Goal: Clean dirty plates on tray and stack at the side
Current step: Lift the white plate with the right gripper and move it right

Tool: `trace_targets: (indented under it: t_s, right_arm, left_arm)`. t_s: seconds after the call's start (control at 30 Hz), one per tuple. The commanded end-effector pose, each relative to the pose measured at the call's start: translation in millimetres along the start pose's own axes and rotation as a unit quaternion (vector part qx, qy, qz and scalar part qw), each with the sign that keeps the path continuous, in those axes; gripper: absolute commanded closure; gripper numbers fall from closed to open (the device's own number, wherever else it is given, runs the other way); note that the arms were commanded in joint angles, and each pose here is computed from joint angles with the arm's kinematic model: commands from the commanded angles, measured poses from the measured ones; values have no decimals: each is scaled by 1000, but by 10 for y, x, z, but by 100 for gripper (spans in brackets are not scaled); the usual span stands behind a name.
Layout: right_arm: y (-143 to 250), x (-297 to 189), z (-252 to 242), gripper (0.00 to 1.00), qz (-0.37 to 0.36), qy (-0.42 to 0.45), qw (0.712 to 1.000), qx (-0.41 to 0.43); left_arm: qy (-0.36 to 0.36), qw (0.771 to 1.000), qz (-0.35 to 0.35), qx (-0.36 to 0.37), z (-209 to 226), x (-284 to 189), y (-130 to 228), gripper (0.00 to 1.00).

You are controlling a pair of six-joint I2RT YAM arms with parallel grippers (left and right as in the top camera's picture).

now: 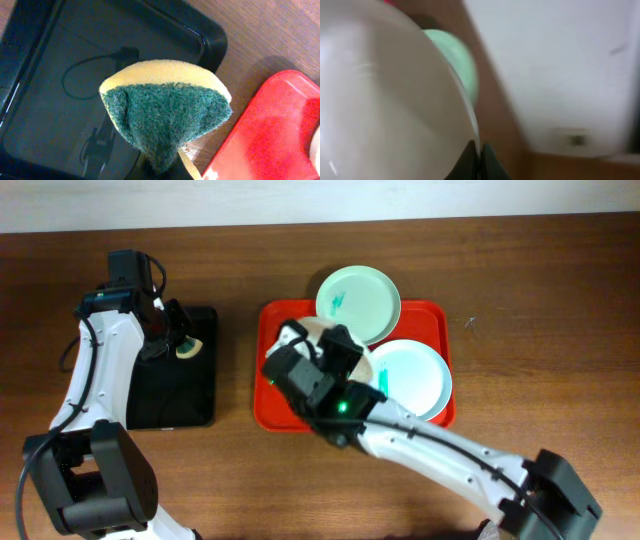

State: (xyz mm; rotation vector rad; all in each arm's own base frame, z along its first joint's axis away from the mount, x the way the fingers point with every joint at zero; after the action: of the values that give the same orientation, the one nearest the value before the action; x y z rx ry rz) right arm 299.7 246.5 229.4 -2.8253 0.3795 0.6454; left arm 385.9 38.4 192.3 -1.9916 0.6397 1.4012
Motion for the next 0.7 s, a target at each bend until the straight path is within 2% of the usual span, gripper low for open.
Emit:
trace_targets:
  t_s: [0.0,0.07,0.13,0.2,0.37,0.47,0.67]
  right_arm:
    - [112,274,-53,96,-13,-121,935,333]
    - [188,421,-197,96,-49,-224,882,412]
    - [342,579,-351,96,-77,-300,837,450]
    - [651,795,-489,96,-67,-329,808,484]
    - [1893,1334,-713,96,73,-276,756,589]
    - [2548,1502,-796,96,124,-237,723,637]
    - [3544,1664,-662,96,212,-197,655,698]
  left_arm:
    - [10,1000,-5,9,-23,-66,-11,100]
    - [10,1000,-5,9,-22,-66,-10,100]
    - [10,1000,-5,9,-22,-66,-10,100]
    - [10,1000,-5,9,-22,-66,-10,100]
    - [10,1000,-5,9,-23,-66,-10,100]
    - [10,1000,-5,9,-23,-66,-10,100]
    - [8,1000,-3,9,-10,-45,3,100]
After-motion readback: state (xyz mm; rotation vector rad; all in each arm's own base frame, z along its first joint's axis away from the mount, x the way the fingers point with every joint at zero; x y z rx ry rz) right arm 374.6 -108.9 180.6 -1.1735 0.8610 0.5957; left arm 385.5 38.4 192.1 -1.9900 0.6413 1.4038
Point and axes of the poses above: each gripper's point midway between its finger pads, its own x axis out along the fingers, its own z axis along the line the jaws close on, y = z × x, the point moved 8 cm from there along -x, back along the fingers, and after that the axes turned 13 degrees about -x, right-handed, at the moved point
